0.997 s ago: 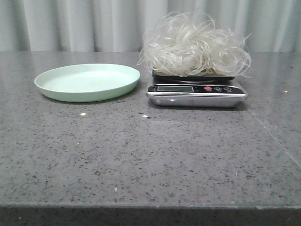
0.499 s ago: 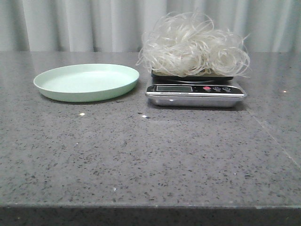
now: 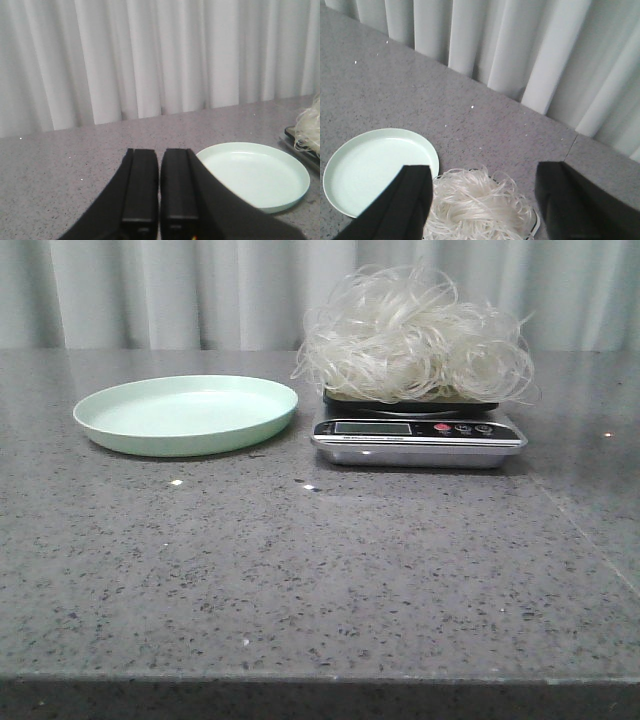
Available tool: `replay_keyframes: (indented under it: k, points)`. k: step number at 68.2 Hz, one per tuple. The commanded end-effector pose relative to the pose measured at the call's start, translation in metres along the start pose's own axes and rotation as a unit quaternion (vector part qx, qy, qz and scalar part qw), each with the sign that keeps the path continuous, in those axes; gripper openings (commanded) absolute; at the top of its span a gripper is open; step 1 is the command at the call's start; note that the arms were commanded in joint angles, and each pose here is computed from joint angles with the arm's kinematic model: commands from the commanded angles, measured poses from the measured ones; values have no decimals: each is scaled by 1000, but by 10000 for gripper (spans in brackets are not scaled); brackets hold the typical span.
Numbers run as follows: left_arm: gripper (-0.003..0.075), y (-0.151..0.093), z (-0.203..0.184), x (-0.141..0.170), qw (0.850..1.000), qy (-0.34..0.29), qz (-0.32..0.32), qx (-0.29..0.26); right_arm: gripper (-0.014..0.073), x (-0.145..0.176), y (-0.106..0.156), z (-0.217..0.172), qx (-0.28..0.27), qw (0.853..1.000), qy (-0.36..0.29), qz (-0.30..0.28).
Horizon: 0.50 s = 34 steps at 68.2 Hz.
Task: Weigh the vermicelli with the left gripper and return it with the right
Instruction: 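Lower the right gripper onto the vermicelli on the scale and grasp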
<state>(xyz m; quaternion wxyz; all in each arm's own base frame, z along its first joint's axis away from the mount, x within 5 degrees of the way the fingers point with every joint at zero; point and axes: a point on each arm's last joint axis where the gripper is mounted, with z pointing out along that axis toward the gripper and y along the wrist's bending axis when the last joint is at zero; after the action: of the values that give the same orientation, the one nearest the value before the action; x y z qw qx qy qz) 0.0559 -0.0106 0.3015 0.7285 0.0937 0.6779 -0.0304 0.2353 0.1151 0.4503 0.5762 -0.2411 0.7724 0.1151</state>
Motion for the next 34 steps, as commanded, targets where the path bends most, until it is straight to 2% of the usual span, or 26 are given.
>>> replay_keyframes:
  k: [1, 14, 34]
  points:
    - [137, 3, -1, -19, 998, -67, -8, -10, 587, -11, -2, 24, -1, 1000, -1, -7]
    - [137, 3, -1, -21, 997, -78, -8, -12, 587, 16, -2, 93, -23, 993, 118, -2]
    - [137, 3, -1, -21, 997, -78, -8, -12, 588, 56, -5, 144, -20, 978, 204, -28]
